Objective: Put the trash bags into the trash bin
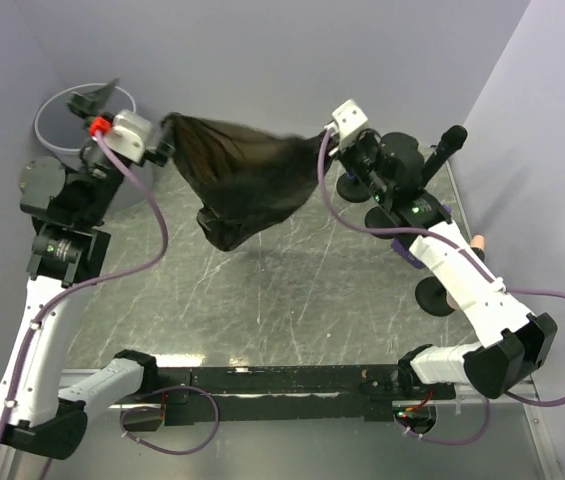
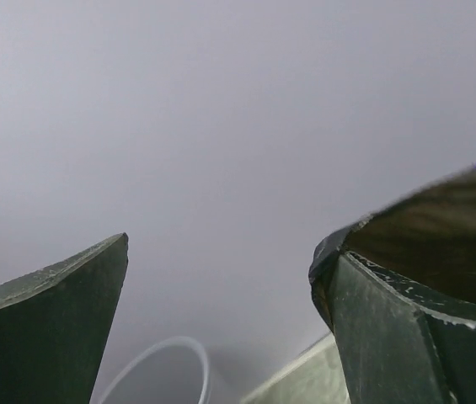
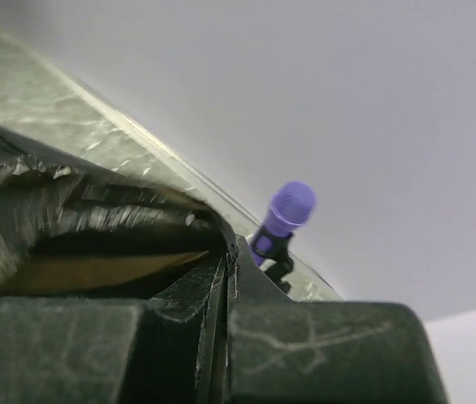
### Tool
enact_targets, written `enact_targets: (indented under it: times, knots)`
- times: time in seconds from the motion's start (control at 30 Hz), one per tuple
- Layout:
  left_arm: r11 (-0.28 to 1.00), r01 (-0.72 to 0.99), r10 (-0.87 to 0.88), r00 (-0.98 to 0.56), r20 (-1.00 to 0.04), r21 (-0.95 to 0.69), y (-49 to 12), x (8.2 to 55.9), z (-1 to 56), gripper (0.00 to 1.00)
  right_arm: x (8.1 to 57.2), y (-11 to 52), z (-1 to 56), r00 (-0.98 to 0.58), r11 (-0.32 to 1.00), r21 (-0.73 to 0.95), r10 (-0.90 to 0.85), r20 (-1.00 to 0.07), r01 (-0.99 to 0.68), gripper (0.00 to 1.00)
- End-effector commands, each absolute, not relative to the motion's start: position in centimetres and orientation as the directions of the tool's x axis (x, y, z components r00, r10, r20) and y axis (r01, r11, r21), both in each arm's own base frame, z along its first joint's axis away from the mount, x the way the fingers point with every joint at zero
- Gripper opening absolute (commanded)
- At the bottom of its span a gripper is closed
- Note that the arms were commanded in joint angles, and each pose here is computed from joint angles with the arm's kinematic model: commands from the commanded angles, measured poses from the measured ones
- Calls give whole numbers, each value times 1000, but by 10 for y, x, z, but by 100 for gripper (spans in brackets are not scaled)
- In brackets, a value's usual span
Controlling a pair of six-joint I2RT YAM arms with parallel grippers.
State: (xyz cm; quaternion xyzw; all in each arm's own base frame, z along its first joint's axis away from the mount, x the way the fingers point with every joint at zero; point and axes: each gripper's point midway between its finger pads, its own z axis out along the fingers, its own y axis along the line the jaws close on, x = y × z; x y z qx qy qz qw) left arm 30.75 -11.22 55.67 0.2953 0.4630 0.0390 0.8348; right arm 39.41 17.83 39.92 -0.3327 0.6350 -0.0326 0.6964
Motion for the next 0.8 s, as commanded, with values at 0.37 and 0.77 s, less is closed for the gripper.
enact_targets:
  times: [0.37, 0.77]
  knots:
    - [219, 965, -135, -114, -984, -142, -192, 265, 562, 99, 442, 135, 418, 24, 913, -321, -326, -945, -250, 0]
    - [894, 283, 393, -123, -911, 347, 0, 465, 435, 96, 434, 145, 416, 12, 911, -260, -270, -963, -320, 0]
